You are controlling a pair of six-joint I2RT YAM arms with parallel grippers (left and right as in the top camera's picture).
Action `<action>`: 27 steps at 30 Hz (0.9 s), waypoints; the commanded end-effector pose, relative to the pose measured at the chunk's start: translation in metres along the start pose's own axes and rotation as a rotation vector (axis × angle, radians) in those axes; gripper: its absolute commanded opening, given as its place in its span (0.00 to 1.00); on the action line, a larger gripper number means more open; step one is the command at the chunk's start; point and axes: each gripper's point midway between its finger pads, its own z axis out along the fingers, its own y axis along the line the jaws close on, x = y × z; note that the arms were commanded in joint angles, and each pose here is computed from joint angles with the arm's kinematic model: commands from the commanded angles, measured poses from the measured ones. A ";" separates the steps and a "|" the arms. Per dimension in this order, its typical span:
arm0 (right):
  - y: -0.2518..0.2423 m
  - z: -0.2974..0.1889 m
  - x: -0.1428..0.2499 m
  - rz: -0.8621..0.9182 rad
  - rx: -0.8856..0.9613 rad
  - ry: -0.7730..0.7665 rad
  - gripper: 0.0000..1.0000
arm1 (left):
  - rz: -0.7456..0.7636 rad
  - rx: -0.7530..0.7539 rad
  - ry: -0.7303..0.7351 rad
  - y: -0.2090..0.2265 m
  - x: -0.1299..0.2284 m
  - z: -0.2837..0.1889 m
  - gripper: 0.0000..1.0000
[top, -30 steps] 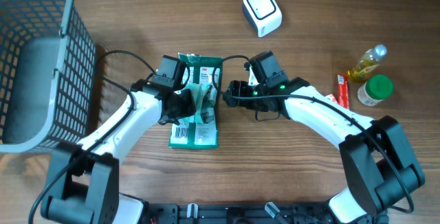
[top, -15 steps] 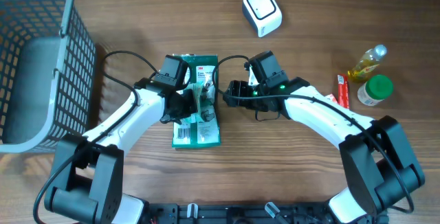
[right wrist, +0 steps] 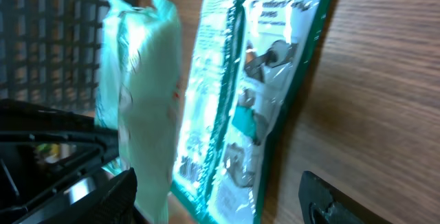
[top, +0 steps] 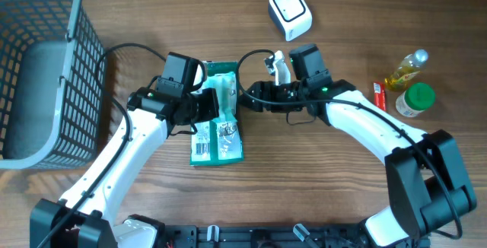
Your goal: Scan the item barcode
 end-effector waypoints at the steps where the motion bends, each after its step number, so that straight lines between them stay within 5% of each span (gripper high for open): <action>1: 0.026 -0.017 -0.003 -0.076 -0.152 0.024 0.75 | 0.138 0.178 0.071 -0.033 0.013 -0.005 0.04; 15: 0.020 -0.024 -0.001 -0.061 -0.190 0.029 0.76 | 0.292 0.200 0.096 -0.065 0.035 0.004 0.04; 27: -0.031 -0.017 0.012 0.032 0.063 0.027 0.75 | 0.173 0.039 0.173 -0.028 0.054 0.022 0.10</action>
